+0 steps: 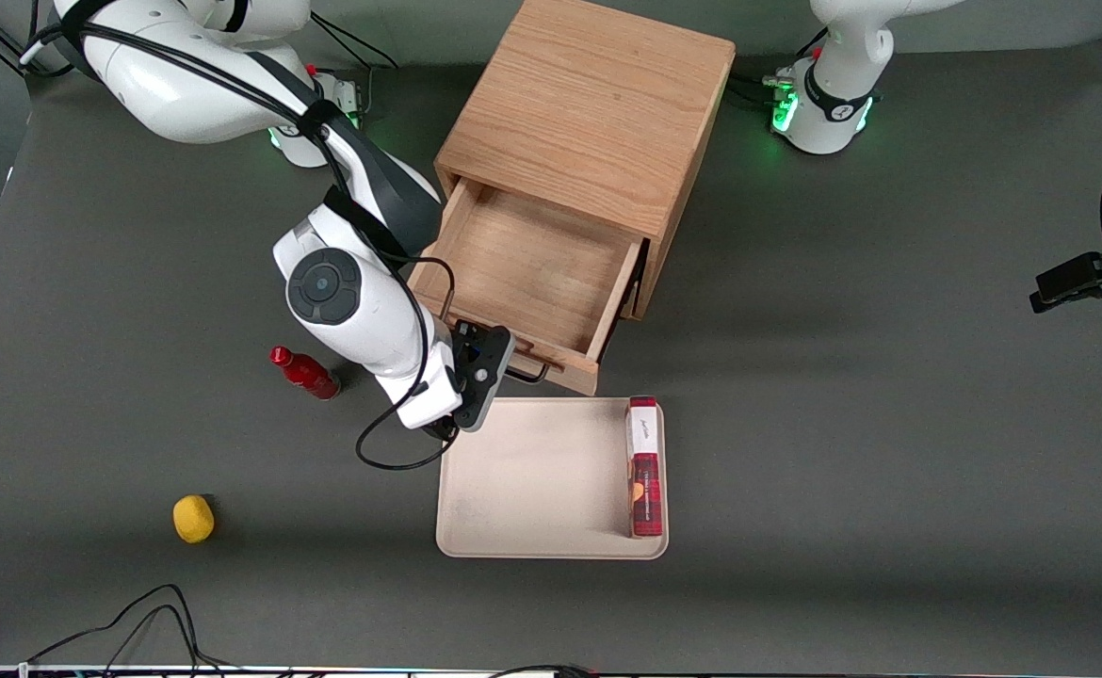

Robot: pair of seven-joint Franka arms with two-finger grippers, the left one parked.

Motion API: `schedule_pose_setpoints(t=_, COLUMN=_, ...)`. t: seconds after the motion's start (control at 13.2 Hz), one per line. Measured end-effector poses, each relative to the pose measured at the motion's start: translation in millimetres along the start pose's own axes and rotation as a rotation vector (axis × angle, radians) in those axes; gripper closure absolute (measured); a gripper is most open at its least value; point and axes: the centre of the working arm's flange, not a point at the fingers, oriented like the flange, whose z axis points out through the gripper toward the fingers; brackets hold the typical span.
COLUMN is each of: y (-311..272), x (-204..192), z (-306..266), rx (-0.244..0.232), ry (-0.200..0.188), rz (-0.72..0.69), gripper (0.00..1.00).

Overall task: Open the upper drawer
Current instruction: 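Keep pulling the upper drawer further out with the right gripper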

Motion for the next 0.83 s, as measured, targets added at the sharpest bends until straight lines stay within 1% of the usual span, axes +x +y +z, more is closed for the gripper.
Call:
schedule_pose_setpoints(t=0.45, y=14, x=0, z=-2, rx=-0.008, ry=0.019, rz=-0.010, gripper=0.00)
schedule_pose_setpoints(t=0.83, y=26, x=-4, z=-5, rx=-0.023, ry=0.020, rz=-0.007, gripper=0.00)
